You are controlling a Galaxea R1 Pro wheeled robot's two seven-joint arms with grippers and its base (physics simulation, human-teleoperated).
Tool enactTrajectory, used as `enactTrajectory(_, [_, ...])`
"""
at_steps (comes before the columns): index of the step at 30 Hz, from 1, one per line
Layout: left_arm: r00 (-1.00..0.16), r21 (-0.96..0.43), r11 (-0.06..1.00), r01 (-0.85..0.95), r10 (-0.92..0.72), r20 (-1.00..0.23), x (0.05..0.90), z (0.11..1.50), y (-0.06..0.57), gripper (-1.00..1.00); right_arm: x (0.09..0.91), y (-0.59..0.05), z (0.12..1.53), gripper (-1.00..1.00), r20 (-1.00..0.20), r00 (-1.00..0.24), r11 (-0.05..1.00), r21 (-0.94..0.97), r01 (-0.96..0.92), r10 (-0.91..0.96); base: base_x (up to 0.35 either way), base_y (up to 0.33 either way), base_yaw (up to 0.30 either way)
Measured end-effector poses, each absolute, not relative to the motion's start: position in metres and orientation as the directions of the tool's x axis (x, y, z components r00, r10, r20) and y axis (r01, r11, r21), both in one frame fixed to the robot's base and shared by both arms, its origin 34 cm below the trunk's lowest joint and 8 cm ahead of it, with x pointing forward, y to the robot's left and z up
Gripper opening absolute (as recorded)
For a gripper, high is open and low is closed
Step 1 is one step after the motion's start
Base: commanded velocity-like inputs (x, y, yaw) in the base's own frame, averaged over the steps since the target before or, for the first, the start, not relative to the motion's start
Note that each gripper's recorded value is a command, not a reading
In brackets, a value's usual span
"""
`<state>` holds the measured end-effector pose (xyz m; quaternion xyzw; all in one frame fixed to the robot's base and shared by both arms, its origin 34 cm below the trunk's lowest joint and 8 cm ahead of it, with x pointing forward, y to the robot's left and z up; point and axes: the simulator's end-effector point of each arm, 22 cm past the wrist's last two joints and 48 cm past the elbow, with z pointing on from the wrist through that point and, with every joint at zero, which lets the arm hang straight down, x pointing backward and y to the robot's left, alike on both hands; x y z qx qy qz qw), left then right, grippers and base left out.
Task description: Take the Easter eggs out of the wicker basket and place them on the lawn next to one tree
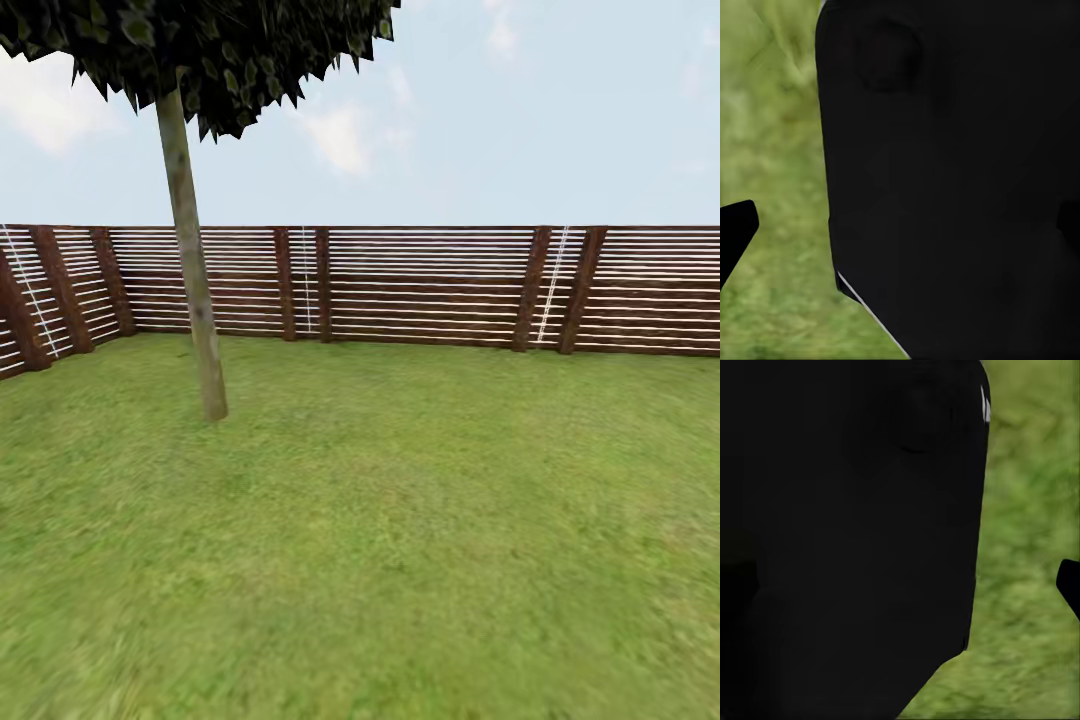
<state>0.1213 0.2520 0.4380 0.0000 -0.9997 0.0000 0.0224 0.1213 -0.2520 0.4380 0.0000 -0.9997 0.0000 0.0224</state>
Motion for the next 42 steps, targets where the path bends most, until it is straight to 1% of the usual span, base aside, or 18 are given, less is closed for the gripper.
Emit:
enactTrajectory(3, [-0.999, 0.013, 1.0, -0.025, -0.025, 0.032, 0.137, 0.438, 0.258, 1.0, 0.136, -0.257, 0.438, 1.0, 0.031, -0.999, 1.0, -0.01, -0.016, -0.016, 0.0, 0.0, 0.0])
enactTrajectory(8, [-1.0, 0.04, 0.999, 0.013, 0.012, 0.009, 0.133, 0.438, 0.28, 1.0, 0.168, -0.257, 0.437, 1.0, -0.028, -1.0, 1.0, 0.0, -0.003, -0.003, 0.0, 0.0, 0.0])
enactTrajectory(12, [-1.0, 0.04, 0.999, 0.019, 0.02, -0.014, 0.142, 0.438, 0.28, 1.0, 0.182, -0.239, 0.438, 1.0, -0.048, -0.998, 0.999, 0.02, -0.031, -0.03, 0.0, 0.0, -0.235])
enactTrajectory(17, [-0.999, 0.039, 0.999, 0.018, 0.02, -0.039, 0.154, 0.438, 0.279, 1.0, 0.204, -0.237, 0.439, 1.0, -0.078, -0.994, 0.996, 0.02, -0.084, -0.082, 0.0, 0.0, -0.28])
enactTrajectory(18, [-0.998, 0.039, 0.999, 0.019, 0.021, -0.051, 0.161, 0.439, 0.279, 1.0, 0.23, -0.236, 0.441, 1.0, -0.112, -0.971, 0.977, 0.005, -0.214, -0.213, 0.0, 0.0, -0.28])
enactTrajectory(19, [-0.998, 0.038, 0.999, 0.021, 0.023, -0.05, 0.16, 0.439, 0.279, 1.0, 0.231, -0.237, 0.441, 1.0, -0.113, -0.97, 0.976, 0.004, -0.218, -0.216, 0.0, 0.0, -0.28])
enactTrajectory(30, [-0.999, 0.019, 0.999, 0.025, 0.026, -0.041, 0.156, 0.438, 0.269, 1.0, 0.231, -0.243, 0.44, 1.0, -0.11, -0.986, 0.991, 0.006, -0.13, -0.129, 0.0, 0.0, -0.283])
enactTrajectory(42, [-0.999, 0.019, 1.0, 0.023, 0.023, -0.041, 0.156, 0.438, 0.269, 1.0, 0.232, -0.244, 0.44, 1.0, -0.113, -0.986, 0.992, 0.005, -0.123, -0.121, 0.0, 0.0, -0.286])
